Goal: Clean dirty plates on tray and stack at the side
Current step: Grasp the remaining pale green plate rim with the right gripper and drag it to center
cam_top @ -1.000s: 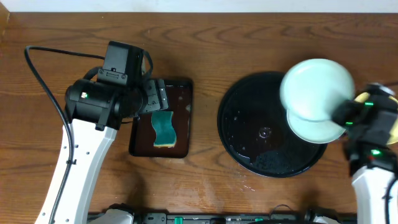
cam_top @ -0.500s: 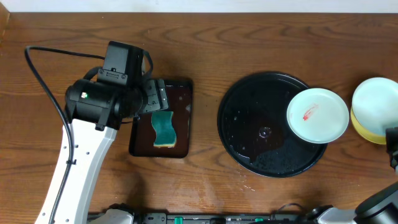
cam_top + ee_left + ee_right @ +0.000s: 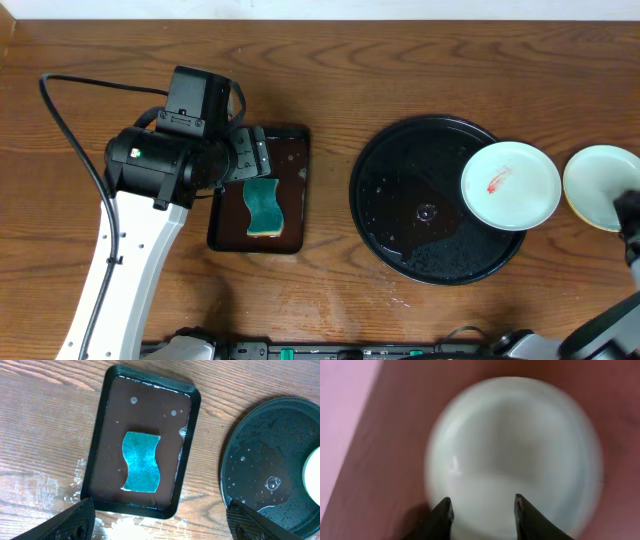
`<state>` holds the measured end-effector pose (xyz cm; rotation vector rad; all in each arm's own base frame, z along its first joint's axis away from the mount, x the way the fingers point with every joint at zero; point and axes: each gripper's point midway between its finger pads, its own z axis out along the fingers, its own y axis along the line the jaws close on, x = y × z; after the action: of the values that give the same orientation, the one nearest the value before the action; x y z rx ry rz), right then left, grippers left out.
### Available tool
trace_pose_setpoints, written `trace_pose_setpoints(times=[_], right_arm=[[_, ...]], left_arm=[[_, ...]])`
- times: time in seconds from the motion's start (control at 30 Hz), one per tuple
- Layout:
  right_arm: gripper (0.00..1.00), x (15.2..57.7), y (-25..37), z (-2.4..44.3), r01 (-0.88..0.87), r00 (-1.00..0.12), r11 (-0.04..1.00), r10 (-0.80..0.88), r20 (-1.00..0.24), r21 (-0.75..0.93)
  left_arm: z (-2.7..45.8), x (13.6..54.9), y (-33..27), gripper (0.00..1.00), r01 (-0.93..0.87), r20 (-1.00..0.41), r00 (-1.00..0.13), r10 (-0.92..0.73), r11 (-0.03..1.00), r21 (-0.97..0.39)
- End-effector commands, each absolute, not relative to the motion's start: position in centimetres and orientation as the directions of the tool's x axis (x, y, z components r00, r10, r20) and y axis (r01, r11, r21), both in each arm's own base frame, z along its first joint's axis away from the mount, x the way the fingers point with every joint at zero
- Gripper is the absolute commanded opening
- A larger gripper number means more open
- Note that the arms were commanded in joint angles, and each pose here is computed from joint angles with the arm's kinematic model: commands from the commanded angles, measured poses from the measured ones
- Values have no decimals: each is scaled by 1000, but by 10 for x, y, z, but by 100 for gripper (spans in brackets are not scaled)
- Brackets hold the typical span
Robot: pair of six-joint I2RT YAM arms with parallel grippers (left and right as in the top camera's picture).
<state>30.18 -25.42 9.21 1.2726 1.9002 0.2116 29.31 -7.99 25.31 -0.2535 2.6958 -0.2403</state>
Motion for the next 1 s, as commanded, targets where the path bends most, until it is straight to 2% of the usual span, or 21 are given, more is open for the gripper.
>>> trace_pose_setpoints(times=[0.0, 0.1, 0.23, 0.47, 0.57, 0.77, 0.87, 0.97], right_arm=[[41, 339, -210, 132, 503, -357, 760, 616, -702, 411], [45, 351, -183, 119, 433, -516, 879, 423, -745, 200], [48, 352, -178, 92, 432, -647, 901, 280, -709, -39], [37, 342, -180, 57, 453, -724, 885, 297, -622, -106], [28, 343, -173, 55, 432, -730, 899, 299, -615, -75], [24, 333, -163, 45, 454, -742, 891, 363, -564, -24], [26, 335, -157, 44, 435, -746, 901, 364, -558, 7], [39, 333, -153, 43, 427, -752, 904, 367, -547, 19]], left_arm=[[255, 294, -78, 84, -137, -398, -893, -209, 970, -202], [255, 294, -78, 85, -138, -398, -893, -210, 970, -202], [255, 294, -78, 84, -138, -398, -893, -210, 970, -202], [255, 294, -78, 84, -138, -398, -893, -210, 970, -202], [255, 294, -78, 84, -138, -398, -893, -210, 970, -202], [255, 294, -78, 84, -138, -398, -893, -210, 970, -202], [255, 294, -78, 84, -138, -398, -893, -210, 970, -202], [255, 294, -78, 84, -137, -398, -893, -209, 970, -202]])
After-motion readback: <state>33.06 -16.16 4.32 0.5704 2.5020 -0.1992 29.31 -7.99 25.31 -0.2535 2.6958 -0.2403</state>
